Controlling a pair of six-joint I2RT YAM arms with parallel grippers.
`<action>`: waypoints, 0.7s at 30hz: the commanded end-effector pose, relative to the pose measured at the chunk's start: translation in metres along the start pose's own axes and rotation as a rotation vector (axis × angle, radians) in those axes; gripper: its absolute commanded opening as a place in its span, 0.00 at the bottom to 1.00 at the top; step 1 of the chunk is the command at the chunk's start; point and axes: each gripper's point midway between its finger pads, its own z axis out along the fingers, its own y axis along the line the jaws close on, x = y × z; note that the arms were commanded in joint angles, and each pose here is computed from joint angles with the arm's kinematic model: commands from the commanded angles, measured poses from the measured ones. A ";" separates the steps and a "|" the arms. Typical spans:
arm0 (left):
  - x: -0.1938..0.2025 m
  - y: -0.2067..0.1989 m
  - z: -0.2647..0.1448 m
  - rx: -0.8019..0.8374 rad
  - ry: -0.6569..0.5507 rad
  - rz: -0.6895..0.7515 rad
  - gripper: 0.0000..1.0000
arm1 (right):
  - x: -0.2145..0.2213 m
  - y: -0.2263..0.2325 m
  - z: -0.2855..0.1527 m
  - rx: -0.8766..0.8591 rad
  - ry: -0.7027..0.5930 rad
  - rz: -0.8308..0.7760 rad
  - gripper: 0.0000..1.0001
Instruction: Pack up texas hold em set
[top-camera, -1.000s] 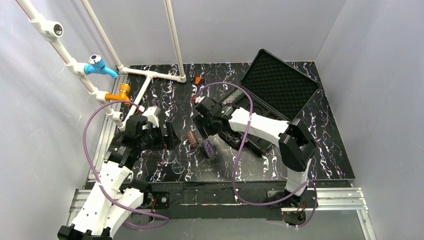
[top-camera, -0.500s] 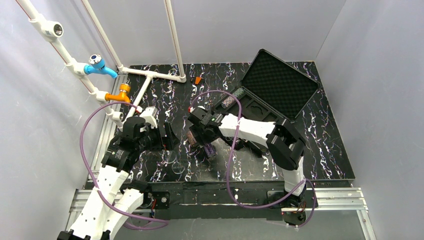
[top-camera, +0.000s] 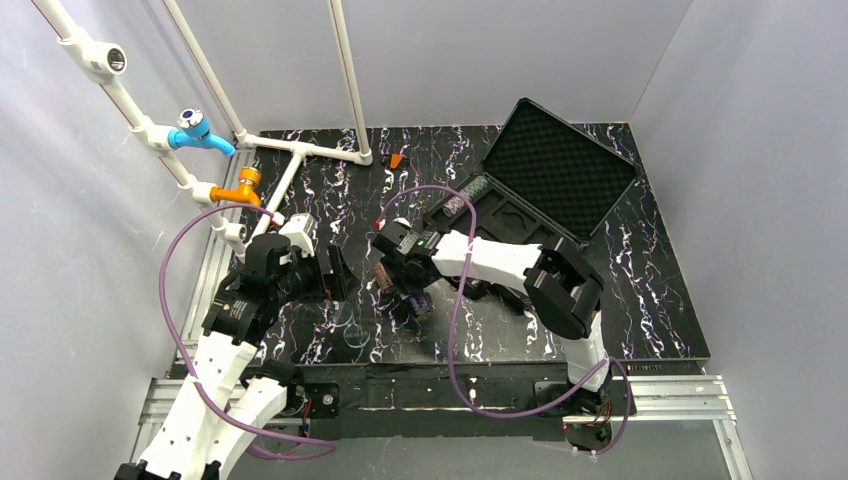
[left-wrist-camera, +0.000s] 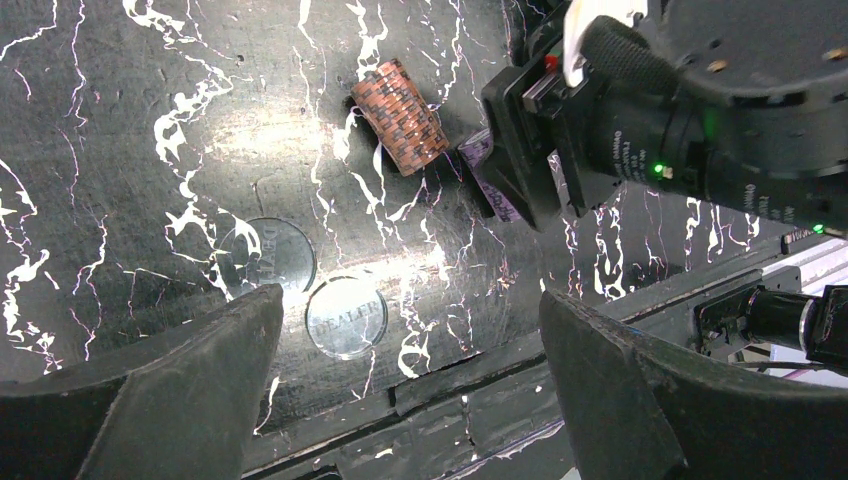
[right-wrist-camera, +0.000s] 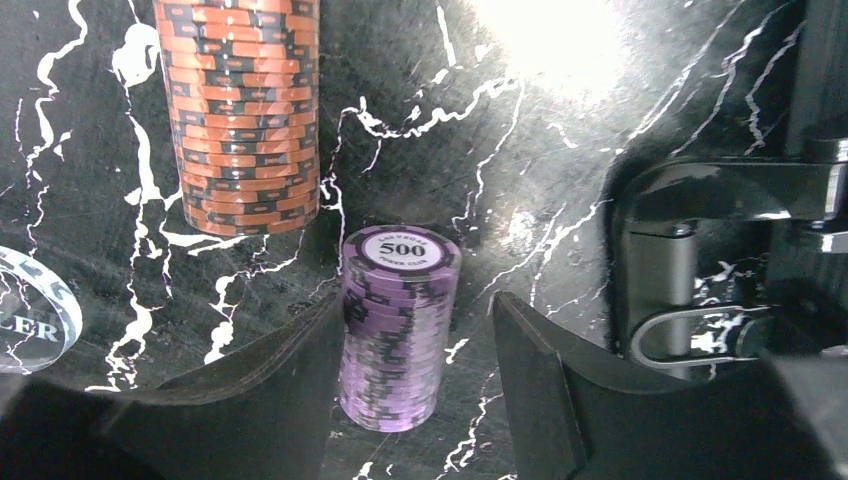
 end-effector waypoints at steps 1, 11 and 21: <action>0.003 0.002 -0.004 -0.011 0.003 0.006 0.99 | 0.003 0.010 -0.001 -0.009 0.015 0.010 0.63; 0.003 0.002 -0.004 -0.013 0.002 0.006 0.99 | 0.017 0.011 0.007 -0.004 0.050 0.030 0.48; 0.003 0.003 -0.004 -0.015 -0.001 0.006 0.99 | 0.028 0.010 0.013 0.005 0.083 0.034 0.55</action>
